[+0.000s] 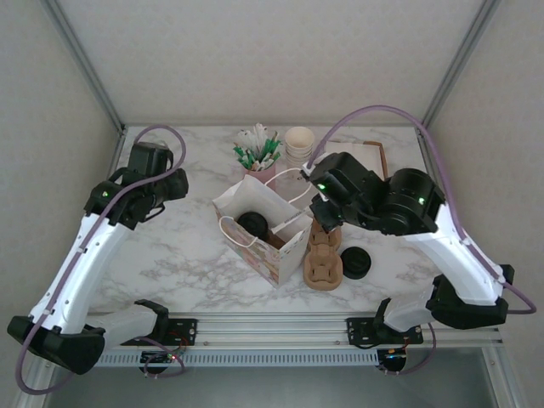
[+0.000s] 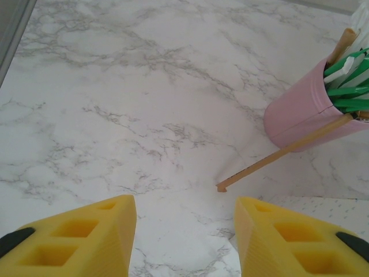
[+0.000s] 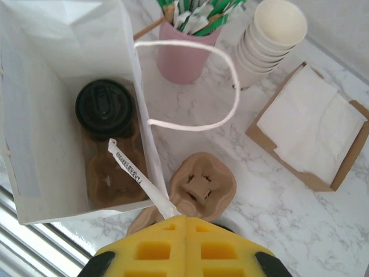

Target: Pack the takeout coffee

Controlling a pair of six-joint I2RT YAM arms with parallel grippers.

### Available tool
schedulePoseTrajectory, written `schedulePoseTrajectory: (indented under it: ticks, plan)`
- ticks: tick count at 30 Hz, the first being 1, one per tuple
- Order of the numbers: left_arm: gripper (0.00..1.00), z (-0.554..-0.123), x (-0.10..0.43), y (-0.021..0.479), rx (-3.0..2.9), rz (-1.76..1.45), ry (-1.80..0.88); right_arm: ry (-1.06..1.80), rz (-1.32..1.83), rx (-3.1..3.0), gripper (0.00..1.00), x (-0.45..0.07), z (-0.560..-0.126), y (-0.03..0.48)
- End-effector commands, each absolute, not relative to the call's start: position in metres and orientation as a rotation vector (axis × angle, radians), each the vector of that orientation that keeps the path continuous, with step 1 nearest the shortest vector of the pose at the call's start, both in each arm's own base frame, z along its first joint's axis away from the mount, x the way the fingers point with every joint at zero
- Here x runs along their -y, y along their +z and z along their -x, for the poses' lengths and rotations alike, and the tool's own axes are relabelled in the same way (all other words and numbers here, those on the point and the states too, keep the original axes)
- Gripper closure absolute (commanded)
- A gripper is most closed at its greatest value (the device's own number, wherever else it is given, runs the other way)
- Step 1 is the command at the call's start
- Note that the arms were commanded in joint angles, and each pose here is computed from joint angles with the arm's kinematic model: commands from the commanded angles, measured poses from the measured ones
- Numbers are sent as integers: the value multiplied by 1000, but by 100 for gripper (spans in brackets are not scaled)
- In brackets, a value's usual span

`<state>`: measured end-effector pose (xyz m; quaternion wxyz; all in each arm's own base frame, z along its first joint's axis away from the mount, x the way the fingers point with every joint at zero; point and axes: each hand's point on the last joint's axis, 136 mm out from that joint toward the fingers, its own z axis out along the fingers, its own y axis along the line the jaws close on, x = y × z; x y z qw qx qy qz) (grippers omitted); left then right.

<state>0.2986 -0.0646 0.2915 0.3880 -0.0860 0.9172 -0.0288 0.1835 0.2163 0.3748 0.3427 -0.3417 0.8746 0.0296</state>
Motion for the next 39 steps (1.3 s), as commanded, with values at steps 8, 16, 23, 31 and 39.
schedulePoseTrajectory:
  ticks: [8, 16, 23, 31, 39]
  plan:
    - [50, -312, 72, 271, -2430, 173, -118, 28, 1026, -2341, 75, -266, -195, 328]
    - [41, -349, 99, 237, -2544, 36, -342, 192, 902, -2158, 37, -266, -199, 377]
    - [39, -380, 108, 175, -2675, -190, -314, 295, 800, -1957, 23, -239, -193, 419]
    - [33, -394, 134, 132, -2636, -421, -551, 333, 885, -1903, 20, -237, -182, 411]
    - [31, -400, 156, 99, -2658, -518, -728, 322, 929, -1921, 19, -246, -183, 398]
